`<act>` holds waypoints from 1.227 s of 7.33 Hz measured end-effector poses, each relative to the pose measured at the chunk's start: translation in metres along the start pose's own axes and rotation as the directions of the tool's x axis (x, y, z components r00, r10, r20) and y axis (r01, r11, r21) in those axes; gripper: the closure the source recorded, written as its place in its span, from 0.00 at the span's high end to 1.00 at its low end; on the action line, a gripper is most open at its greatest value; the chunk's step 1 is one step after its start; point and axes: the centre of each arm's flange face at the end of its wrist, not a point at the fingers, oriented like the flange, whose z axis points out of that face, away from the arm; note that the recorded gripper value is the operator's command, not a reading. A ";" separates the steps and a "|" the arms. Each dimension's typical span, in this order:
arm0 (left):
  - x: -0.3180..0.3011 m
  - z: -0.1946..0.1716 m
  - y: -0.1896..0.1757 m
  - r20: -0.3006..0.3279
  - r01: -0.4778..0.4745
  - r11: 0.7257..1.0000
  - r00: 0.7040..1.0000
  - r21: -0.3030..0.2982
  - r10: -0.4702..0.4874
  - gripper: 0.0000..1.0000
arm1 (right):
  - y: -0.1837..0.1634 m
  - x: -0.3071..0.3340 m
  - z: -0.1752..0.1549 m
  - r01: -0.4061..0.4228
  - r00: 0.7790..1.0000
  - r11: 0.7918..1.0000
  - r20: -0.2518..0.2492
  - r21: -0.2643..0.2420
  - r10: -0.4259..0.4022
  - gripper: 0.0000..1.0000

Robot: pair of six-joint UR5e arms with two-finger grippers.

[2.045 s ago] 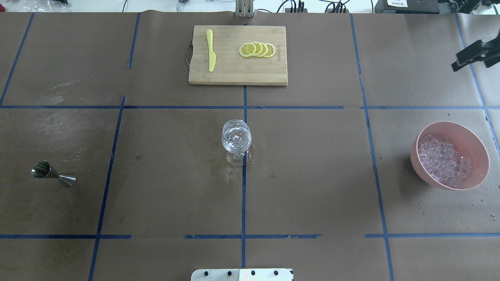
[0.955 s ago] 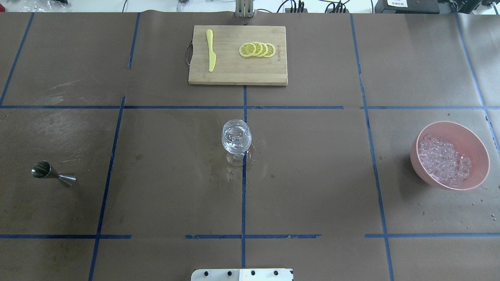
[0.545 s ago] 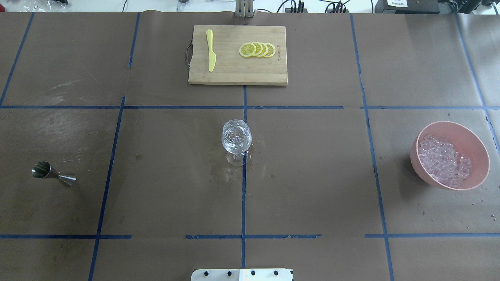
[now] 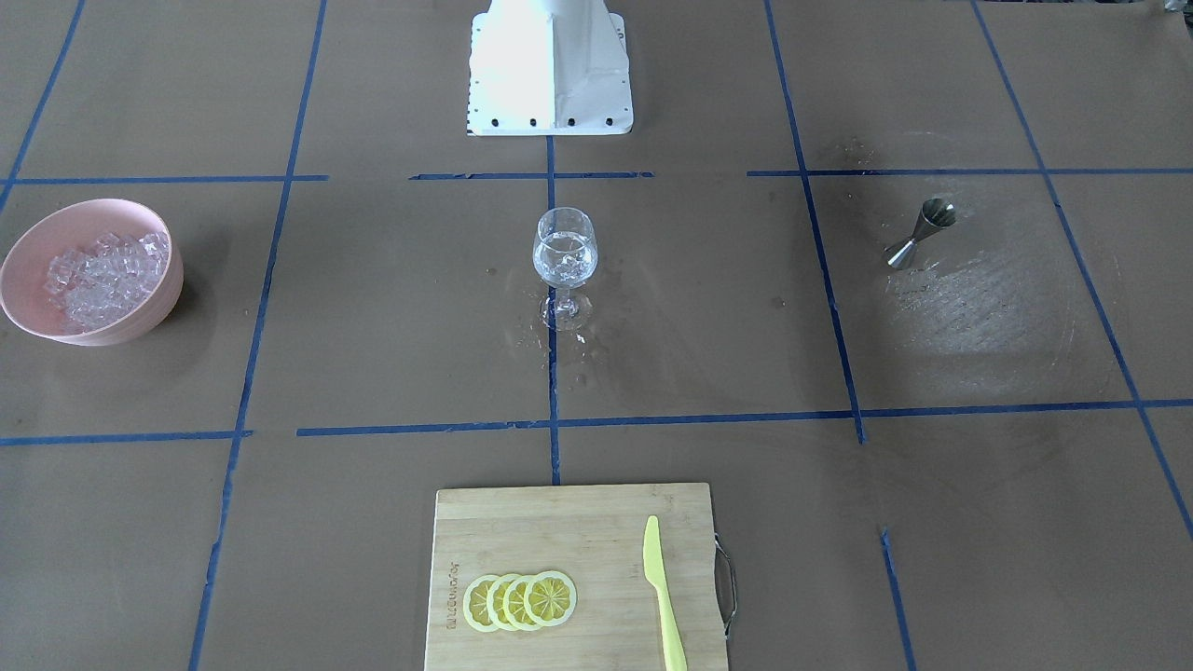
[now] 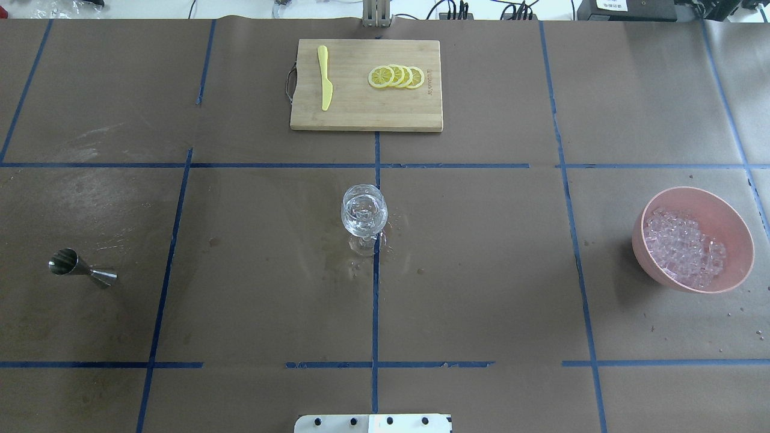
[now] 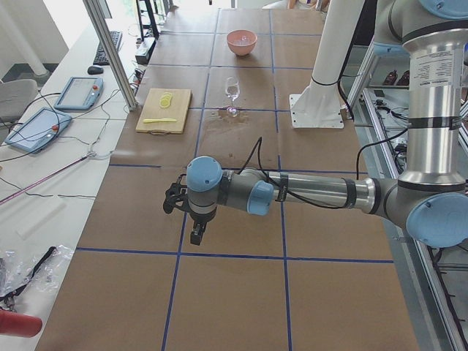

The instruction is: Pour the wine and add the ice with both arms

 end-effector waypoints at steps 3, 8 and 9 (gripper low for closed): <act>0.024 -0.013 -0.057 0.003 0.037 0.997 0.999 -0.075 -0.037 1.00 | -0.032 -0.026 0.010 0.026 0.999 0.998 -0.040 -0.049 -0.028 1.00; 0.022 -0.010 -0.068 -0.015 -0.060 0.994 0.998 -0.091 0.059 1.00 | -0.035 -0.014 0.016 -0.035 0.997 0.997 0.068 -0.067 0.040 1.00; 0.024 -0.011 -0.068 -0.016 -0.063 0.994 0.998 -0.088 0.062 1.00 | -0.035 -0.012 0.018 -0.038 0.996 0.997 0.075 -0.068 0.043 1.00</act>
